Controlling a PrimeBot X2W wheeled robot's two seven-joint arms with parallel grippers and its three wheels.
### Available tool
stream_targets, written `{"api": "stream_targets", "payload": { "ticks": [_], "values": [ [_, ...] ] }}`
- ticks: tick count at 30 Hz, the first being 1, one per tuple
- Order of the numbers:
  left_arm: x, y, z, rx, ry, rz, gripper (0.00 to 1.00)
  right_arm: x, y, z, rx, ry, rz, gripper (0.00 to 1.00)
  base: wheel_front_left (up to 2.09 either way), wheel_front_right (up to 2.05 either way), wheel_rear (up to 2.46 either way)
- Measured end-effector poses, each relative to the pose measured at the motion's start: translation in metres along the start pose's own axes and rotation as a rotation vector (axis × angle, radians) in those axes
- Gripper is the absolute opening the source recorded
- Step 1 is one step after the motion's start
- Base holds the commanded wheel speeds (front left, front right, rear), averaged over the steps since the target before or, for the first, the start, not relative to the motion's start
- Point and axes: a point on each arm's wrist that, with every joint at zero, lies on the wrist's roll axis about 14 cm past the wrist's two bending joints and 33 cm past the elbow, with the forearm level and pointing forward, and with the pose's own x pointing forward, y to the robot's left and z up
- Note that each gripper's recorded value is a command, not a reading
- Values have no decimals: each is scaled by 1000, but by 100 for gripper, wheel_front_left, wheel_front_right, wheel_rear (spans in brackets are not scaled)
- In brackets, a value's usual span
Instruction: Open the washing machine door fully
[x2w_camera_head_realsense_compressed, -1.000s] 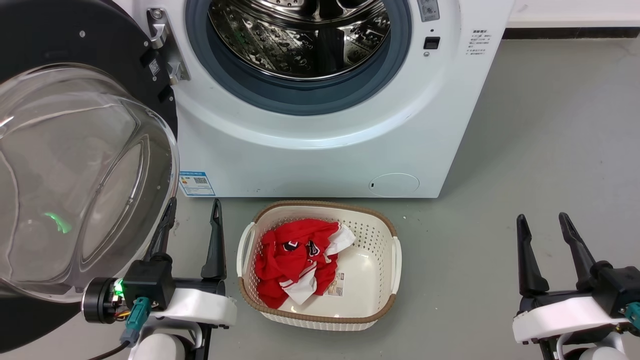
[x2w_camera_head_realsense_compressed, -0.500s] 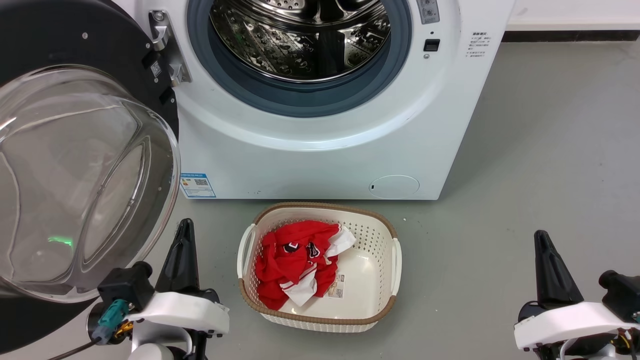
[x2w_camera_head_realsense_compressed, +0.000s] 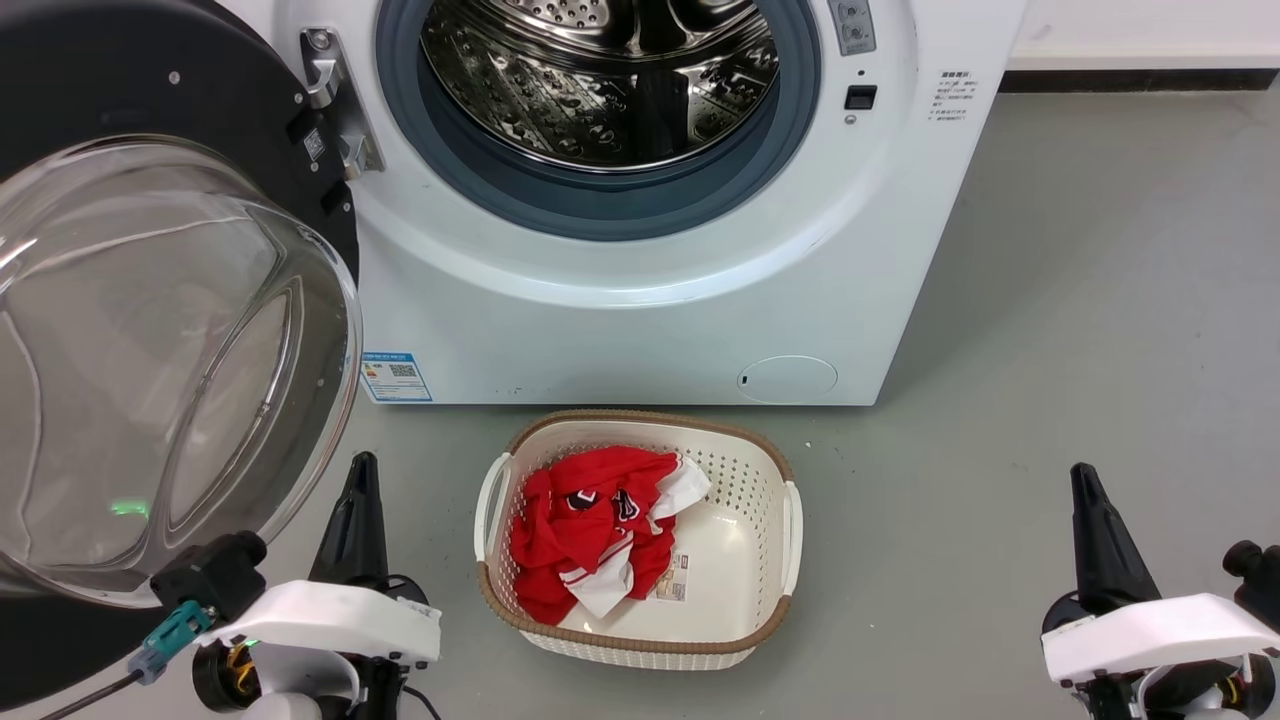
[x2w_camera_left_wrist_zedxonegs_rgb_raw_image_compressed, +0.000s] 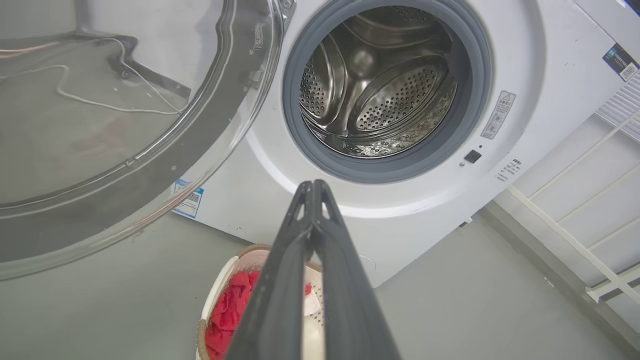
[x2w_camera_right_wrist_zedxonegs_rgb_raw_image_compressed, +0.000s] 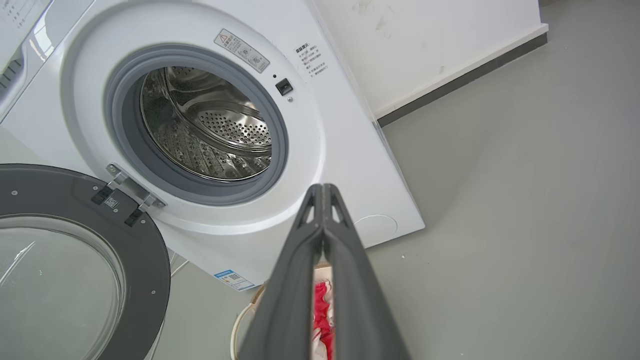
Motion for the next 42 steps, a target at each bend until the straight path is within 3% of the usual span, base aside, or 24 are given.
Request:
{"api": "stream_targets", "payload": {
  "ticks": [42],
  "values": [
    [-3, 13, -6, -573, 64, 47, 0, 4, -5, 1, 552, 21, -34, 0, 0, 0, 0]
  ]
}}
